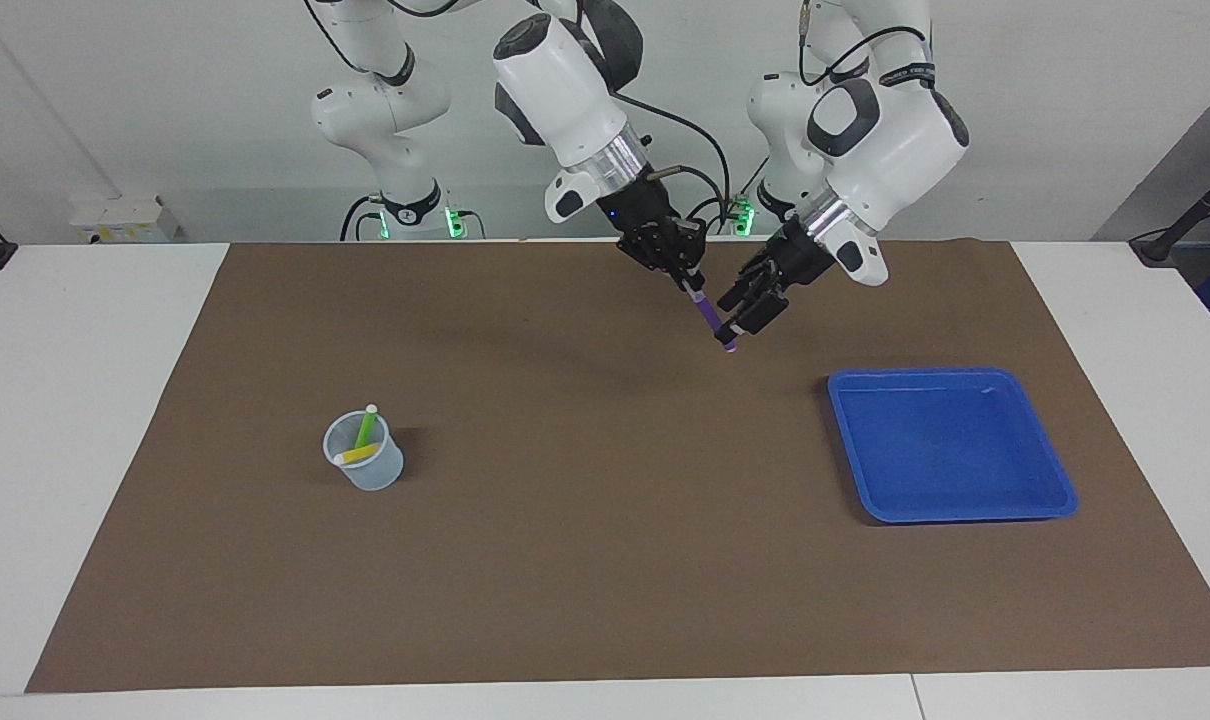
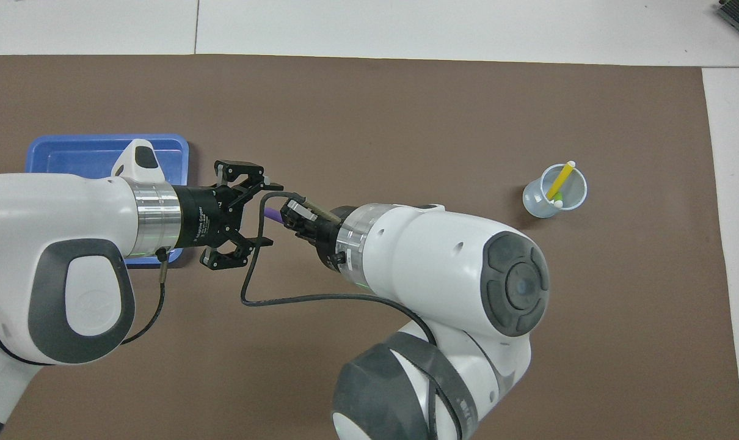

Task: Right arm passes pens to left for tray arrangement
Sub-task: 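Close the left gripper on the purple pen held by the right gripper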

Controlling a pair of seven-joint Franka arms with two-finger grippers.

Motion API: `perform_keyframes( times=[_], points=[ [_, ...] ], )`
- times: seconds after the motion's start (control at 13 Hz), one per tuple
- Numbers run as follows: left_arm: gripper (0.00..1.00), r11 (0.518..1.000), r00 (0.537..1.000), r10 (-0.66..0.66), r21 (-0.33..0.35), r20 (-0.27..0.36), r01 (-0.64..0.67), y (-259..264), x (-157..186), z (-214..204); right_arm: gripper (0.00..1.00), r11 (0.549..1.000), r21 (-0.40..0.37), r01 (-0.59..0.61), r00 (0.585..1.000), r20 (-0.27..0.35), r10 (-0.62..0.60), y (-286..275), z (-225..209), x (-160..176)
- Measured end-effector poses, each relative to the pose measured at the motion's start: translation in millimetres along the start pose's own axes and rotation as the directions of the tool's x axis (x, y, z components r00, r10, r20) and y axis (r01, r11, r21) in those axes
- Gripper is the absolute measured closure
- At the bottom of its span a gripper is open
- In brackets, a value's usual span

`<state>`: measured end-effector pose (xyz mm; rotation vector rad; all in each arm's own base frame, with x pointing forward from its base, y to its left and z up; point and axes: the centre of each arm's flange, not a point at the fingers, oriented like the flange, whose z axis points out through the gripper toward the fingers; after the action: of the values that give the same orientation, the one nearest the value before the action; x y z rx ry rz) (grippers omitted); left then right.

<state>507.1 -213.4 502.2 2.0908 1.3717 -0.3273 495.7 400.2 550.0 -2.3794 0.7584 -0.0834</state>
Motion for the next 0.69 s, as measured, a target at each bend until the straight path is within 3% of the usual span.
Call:
perform_keyframes(
  times=[0.69],
  points=[
    [0.15,1.000,0.999,-0.020,0.002,0.027,0.020,-1.7,-1.2,2.5,0.83,1.000,-0.004,0.000,1.000,0.001,0.000,1.3,1.6,-0.5]
  ],
)
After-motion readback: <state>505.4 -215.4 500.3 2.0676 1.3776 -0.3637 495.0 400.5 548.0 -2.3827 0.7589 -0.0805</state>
